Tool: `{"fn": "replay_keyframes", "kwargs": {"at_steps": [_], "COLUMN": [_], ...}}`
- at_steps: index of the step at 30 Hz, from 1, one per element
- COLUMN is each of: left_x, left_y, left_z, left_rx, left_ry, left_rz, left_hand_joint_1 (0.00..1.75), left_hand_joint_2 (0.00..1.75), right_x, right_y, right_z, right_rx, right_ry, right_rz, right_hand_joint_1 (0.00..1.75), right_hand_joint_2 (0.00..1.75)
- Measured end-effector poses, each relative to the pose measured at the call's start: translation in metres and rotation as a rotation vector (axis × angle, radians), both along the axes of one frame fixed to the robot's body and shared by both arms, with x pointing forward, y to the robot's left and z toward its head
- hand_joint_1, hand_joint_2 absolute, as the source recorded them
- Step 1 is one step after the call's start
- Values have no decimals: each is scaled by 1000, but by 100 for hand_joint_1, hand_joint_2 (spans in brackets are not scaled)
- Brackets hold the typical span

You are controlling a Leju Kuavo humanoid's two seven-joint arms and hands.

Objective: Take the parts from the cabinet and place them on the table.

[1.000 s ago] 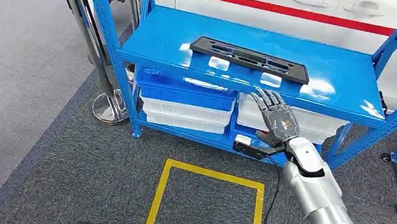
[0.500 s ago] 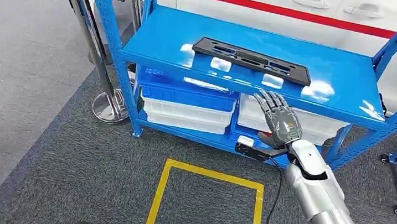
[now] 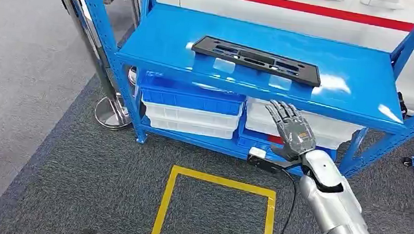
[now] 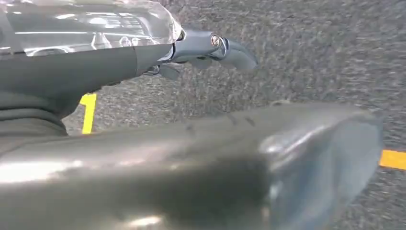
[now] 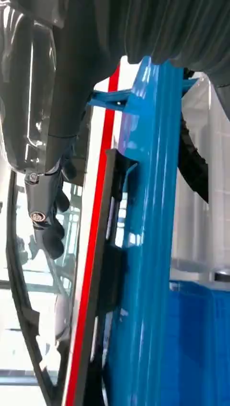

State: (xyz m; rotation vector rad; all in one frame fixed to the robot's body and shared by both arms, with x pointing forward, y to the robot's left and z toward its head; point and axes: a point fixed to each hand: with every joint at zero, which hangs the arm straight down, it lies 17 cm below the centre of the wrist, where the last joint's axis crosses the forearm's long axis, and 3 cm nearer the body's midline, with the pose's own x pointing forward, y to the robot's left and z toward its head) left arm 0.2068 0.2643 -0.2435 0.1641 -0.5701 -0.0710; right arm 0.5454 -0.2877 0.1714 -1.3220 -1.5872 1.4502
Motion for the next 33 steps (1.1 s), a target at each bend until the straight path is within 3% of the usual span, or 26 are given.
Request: {"fn": "replay_keyframes", "kwargs": {"at_steps": [33], "left_x": [8], "left_y": [-7], "left_z": [6], "left_rx": [-41], "left_ry": [-54], "left_rz": [1], "left_hand_joint_1": [0], "left_hand_joint_2": [0], "right_x": [1], "right_y": [-9], "right_z": [3], "right_rx": [-15], "right_ry": [-3], "right_rz": [-36], "right_hand_joint_1": [0], "right_hand_joint_2": [175]}}
